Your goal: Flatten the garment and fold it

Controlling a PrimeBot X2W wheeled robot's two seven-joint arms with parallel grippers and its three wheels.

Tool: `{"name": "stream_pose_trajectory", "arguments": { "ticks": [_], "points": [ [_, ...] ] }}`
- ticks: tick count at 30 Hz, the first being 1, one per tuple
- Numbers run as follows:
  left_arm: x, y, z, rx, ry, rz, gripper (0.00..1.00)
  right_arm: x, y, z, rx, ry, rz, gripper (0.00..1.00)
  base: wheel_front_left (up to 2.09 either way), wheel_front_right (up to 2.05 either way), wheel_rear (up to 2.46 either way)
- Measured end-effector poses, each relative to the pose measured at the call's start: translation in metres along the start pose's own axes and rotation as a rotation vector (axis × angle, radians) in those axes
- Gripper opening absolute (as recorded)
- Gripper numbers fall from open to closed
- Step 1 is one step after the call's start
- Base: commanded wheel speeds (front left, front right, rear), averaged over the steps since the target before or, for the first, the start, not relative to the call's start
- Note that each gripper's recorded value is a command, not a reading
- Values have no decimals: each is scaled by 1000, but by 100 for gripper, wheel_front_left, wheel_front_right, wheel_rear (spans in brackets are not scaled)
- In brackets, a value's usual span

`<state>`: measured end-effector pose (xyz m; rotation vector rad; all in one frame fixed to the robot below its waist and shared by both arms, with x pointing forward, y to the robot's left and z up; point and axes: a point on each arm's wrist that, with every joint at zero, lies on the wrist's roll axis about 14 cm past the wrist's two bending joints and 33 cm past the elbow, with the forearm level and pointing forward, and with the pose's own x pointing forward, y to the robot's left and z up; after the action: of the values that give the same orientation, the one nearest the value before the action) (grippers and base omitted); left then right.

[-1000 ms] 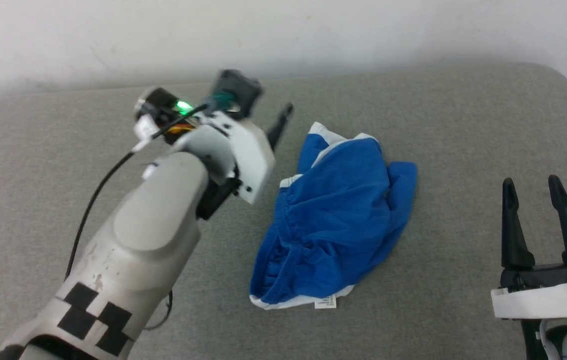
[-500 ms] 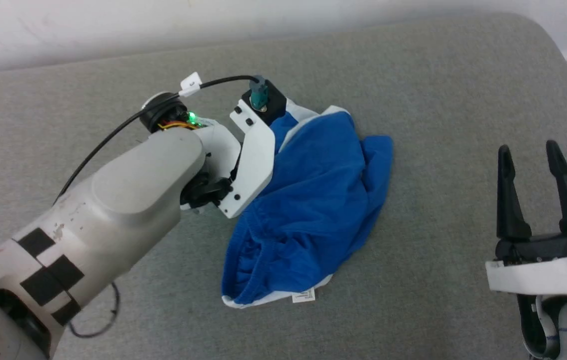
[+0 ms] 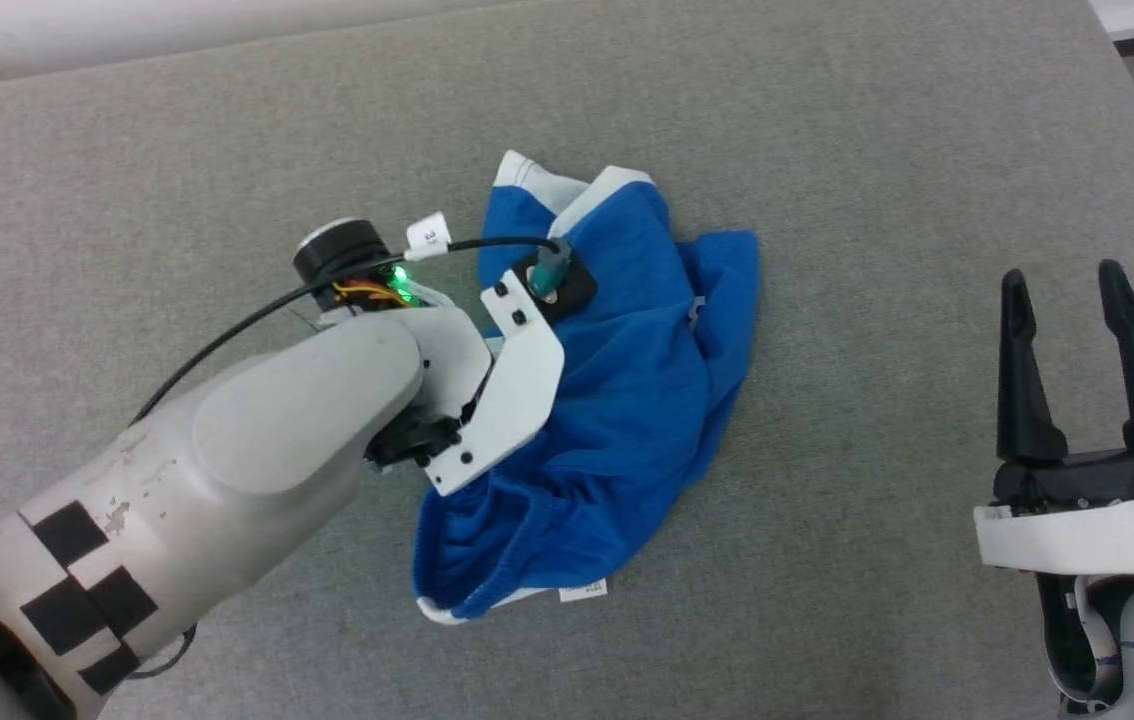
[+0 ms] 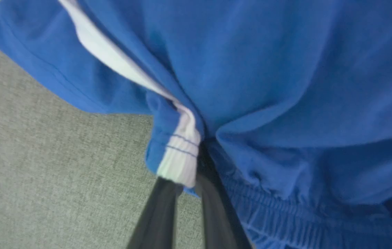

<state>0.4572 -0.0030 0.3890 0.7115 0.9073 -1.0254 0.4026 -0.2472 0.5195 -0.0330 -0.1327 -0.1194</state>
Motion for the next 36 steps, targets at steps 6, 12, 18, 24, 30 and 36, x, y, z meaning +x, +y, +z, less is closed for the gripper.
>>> {"name": "stream_pose_trajectory", "arguments": {
  "ticks": [6, 12, 18, 24, 30, 36],
  "points": [
    [-26, 35, 7, -69, -182, 85, 0, 6, 12, 3, 11, -19, 35, 100, 0, 0, 0],
    [-69, 118, -43, -221, -205, 328, 0, 11, 27, 8, 26, -40, 75, 100, 0, 0, 0],
    [-82, 160, -110, -363, -119, 495, 0, 12, 32, 7, 23, -36, 89, 100, 0, 0, 0],
    [-81, 174, -169, -431, -1, 610, 0, 11, 29, 2, 7, -21, 82, 100, 0, 0, 0],
    [-89, 172, -191, -468, 3, 658, 32, 12, 33, 0, -2, -17, 95, 100, 0, 0, 0],
    [-99, 164, -155, -475, -184, 655, 100, 9, 46, 1, 11, -17, 132, 100, 0, 0, 0]
  ]
}}
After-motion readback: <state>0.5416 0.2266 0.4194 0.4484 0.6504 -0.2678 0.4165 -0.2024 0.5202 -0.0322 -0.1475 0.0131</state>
